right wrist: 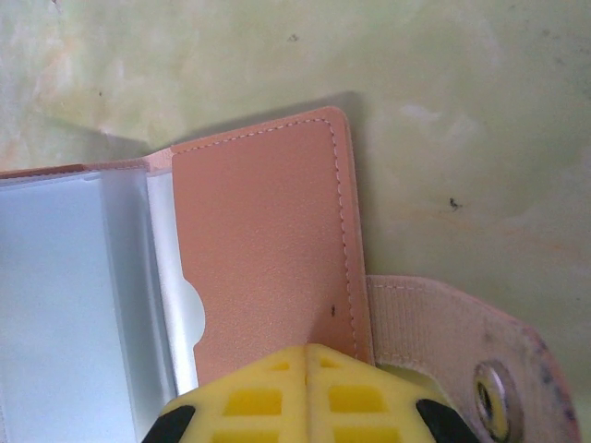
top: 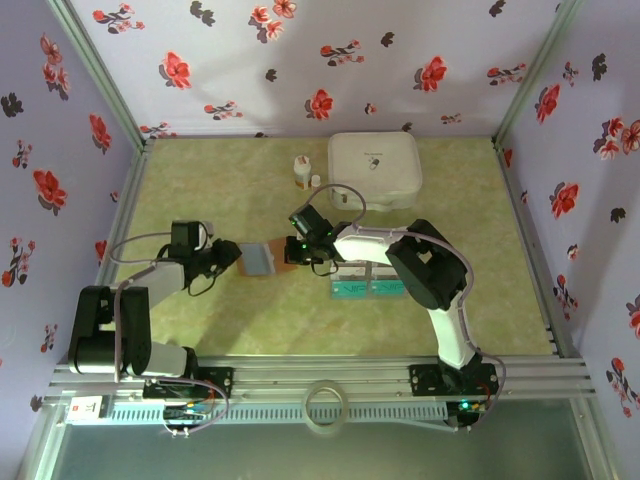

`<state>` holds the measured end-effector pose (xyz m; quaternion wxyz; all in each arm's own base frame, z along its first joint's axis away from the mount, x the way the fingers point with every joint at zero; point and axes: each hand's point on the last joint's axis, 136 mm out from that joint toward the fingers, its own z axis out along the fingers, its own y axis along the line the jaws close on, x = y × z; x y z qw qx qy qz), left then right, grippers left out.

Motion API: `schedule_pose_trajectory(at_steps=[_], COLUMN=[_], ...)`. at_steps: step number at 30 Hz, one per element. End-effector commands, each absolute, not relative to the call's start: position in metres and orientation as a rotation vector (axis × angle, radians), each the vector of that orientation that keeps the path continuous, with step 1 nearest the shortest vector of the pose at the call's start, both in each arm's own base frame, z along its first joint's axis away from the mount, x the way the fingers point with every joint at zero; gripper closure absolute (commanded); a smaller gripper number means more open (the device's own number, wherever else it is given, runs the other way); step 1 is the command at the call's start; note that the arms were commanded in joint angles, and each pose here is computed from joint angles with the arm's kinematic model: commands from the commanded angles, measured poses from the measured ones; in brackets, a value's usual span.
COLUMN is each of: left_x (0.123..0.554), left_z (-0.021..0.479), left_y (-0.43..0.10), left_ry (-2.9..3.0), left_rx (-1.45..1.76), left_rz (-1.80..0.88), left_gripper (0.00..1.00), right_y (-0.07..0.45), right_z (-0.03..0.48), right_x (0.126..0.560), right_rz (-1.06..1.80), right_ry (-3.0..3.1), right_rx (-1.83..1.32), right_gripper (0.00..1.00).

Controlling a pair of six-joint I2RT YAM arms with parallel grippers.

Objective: Put the credit cards into the card holder

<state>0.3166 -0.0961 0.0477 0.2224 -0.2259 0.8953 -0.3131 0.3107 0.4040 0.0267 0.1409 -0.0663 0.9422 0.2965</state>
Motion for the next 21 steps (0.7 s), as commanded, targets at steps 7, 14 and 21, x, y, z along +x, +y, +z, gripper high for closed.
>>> schedule_pose_trajectory(at_steps=[7, 14, 21], left_x=[0.3166, 0.3170, 0.3198], left_z=[0.0547, 0.0569, 0.0614], left_y=[-0.0920, -0.0911, -0.0952], left_ry=[2.428, 2.418, 2.409], left_rx=[-0.640, -0.641, -0.609], left_rz=[-0.885, -0.886, -0.916], left_gripper=[0.82, 0.85, 0.97], right_y=[0.3996, 0.3992, 0.4036], right_z=[0.0101, 0.0086, 0.0073], right_x=[0.3034, 0.3024, 0.2998], right_rz=[0.831, 0.828, 0.848], right_ry=[2.765, 2.769, 2.778], right_rx=[-0.176, -0.177, -0.190], right_gripper=[1.00, 1.00, 1.00])
